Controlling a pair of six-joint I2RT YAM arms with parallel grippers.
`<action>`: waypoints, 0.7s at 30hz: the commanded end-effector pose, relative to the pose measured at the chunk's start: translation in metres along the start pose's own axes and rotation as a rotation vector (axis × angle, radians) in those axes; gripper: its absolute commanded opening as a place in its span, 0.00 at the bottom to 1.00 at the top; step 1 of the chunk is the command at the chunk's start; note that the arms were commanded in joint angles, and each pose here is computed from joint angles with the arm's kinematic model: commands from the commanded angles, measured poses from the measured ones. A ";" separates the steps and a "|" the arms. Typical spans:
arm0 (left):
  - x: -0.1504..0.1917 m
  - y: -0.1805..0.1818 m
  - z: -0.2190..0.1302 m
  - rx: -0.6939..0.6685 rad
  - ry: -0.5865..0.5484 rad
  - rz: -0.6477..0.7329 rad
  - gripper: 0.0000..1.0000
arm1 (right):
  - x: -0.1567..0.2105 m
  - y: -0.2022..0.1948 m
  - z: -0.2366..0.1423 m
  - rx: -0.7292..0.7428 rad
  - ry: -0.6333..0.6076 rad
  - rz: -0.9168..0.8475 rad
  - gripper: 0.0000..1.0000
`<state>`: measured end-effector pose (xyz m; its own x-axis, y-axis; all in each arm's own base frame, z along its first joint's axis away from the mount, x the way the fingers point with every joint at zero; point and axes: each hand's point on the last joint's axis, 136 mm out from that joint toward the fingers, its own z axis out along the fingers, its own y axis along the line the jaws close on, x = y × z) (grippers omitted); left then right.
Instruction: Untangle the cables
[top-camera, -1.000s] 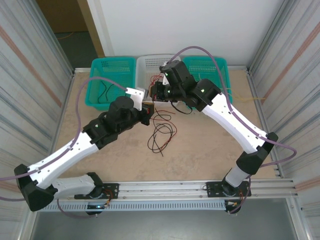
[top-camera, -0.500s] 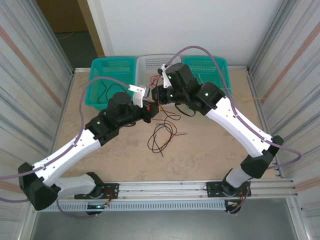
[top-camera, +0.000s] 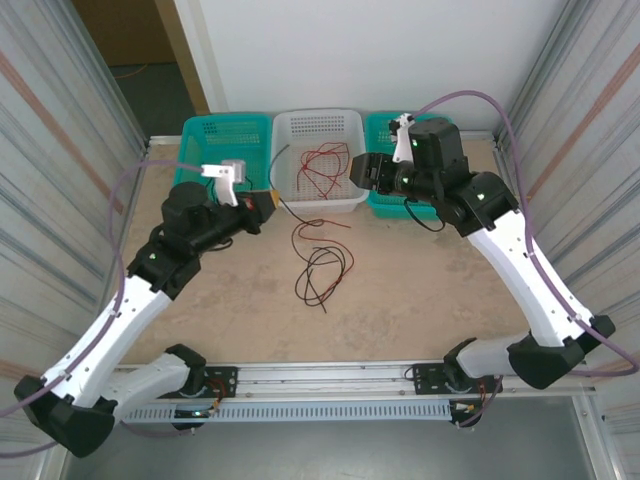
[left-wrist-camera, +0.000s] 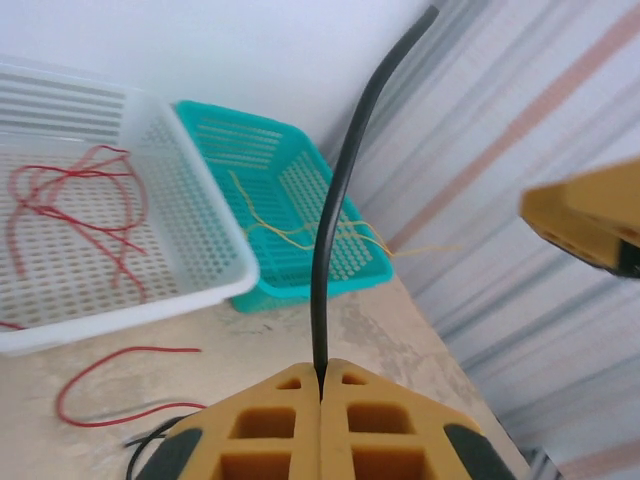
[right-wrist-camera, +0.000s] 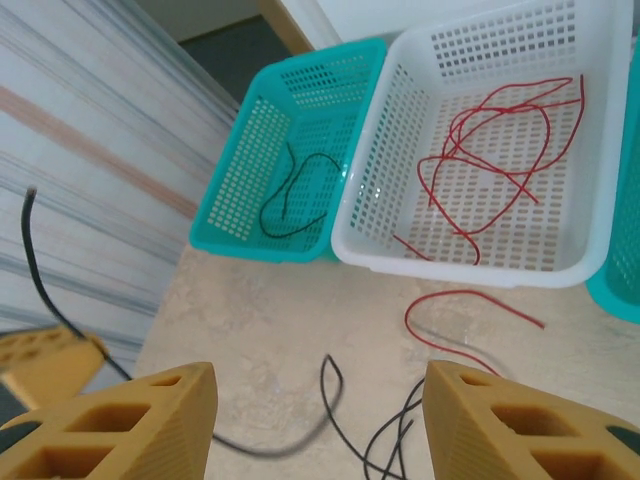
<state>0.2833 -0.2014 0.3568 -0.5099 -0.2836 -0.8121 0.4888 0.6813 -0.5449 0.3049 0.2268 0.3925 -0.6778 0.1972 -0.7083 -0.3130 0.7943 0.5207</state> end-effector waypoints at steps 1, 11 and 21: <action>-0.024 0.005 -0.014 -0.024 -0.014 -0.035 0.00 | 0.016 -0.008 0.000 0.011 0.052 0.034 0.57; -0.090 0.055 -0.015 -0.259 -0.056 -0.040 0.00 | 0.039 -0.016 0.014 0.032 0.136 0.061 0.59; -0.146 0.125 0.003 -0.465 -0.135 -0.094 0.00 | 0.096 -0.020 0.050 0.099 0.305 0.051 0.59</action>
<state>0.4095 -0.0909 0.3935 -0.4740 -0.4056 -0.7815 0.0925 0.8597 -0.5023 0.2878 0.2527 0.3152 -0.8231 0.0942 -0.5600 -0.2532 0.8218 0.5105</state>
